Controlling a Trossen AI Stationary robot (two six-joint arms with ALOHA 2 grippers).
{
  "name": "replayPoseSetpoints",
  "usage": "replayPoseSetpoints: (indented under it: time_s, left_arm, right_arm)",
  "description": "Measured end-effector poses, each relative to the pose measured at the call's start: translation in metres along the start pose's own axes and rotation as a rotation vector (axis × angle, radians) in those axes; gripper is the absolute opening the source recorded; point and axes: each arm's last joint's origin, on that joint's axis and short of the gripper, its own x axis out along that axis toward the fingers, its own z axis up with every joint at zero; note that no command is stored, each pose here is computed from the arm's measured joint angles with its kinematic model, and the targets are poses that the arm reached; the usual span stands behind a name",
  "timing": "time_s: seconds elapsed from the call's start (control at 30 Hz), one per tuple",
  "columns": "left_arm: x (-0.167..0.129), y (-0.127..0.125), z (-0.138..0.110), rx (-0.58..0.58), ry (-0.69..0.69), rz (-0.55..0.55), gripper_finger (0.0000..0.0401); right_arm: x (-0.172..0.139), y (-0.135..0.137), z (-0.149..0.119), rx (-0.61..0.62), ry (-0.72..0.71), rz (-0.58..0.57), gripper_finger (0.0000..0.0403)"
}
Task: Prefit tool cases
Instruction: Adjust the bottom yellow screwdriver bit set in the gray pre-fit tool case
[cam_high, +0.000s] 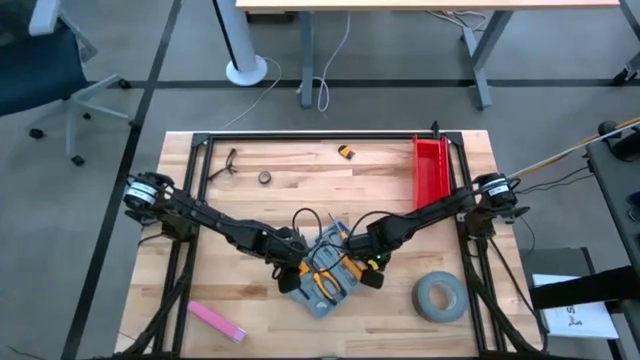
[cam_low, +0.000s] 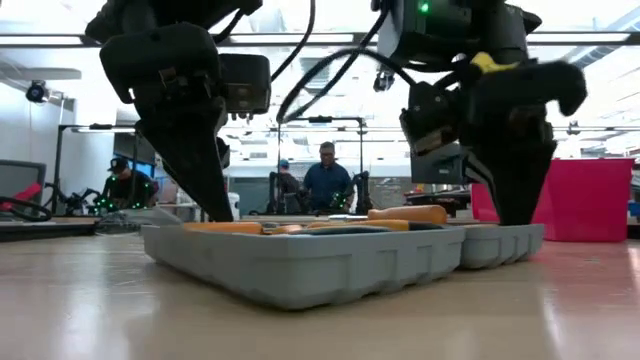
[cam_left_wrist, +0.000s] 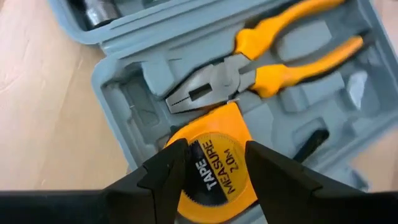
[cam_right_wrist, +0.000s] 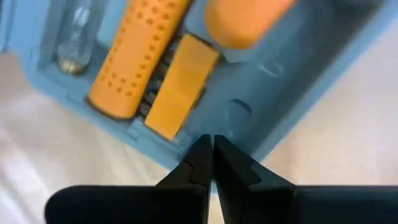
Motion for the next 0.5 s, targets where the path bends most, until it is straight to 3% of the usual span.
replayPoseSetpoints:
  time_s: [0.2,0.37,0.5]
  left_arm:
    - [0.000,0.001,-0.001,-0.002,0.010,0.007,0.0174]
    - [0.000,0.000,0.000,-0.005,-0.001,-0.001,0.0179]
    - [0.000,0.001,-0.001,-0.006,0.007,0.006,0.0180]
  right_arm:
    - [0.003,0.010,0.008,-0.023,-0.084,0.077,0.0000]
    - [0.000,0.000,0.001,0.019,-0.022,-0.008,0.0000]
    - [0.000,0.009,0.008,-0.021,-0.082,0.085,0.0000]
